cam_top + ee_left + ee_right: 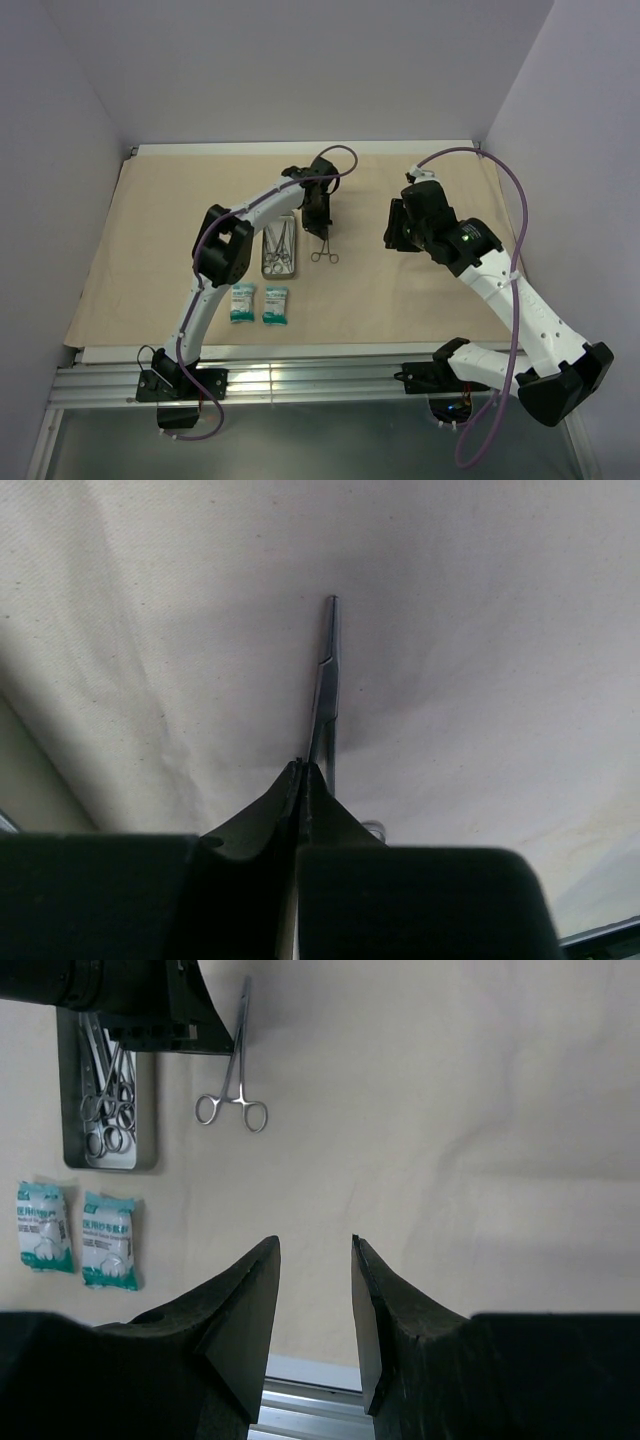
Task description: Open and lay out the surgical kit
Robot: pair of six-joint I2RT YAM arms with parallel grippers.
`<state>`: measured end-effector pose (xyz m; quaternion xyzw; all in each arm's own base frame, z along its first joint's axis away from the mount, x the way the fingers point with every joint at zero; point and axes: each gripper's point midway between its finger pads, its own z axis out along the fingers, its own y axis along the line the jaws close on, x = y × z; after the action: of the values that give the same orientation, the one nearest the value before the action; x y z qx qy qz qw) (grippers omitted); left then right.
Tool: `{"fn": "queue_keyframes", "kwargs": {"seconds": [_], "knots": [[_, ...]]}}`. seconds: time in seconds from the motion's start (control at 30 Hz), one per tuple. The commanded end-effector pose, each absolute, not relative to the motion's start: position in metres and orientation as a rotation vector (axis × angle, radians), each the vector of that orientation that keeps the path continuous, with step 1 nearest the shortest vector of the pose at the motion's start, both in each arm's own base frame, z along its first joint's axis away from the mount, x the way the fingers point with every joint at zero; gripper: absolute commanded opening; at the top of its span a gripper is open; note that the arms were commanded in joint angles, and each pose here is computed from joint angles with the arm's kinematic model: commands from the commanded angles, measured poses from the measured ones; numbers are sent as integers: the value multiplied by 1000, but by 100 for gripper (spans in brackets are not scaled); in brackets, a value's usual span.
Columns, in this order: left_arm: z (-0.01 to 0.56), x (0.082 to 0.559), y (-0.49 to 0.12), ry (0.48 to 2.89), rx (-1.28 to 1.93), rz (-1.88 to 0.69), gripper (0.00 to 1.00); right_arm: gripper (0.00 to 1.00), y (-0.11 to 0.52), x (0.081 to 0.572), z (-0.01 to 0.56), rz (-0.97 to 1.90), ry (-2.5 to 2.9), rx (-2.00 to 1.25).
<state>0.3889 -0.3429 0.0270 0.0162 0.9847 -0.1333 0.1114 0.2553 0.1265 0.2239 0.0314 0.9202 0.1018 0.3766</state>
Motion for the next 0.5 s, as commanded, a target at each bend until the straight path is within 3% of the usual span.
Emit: {"fn": "queue_keyframes", "kwargs": {"seconds": [0.0,0.3,0.37,0.47], "knots": [[39,400,-345,2859,-38,-424,6,42,117,258,238,230,2297,71],[39,401,-343,2856,-57,-433,1,42,114,259,236,215,2298,48],[45,400,-345,2843,-20,-453,4,43,115,259,236,215,2297,42],[61,401,-350,2794,67,-488,17,42,115,260,236,215,2297,41]]}}
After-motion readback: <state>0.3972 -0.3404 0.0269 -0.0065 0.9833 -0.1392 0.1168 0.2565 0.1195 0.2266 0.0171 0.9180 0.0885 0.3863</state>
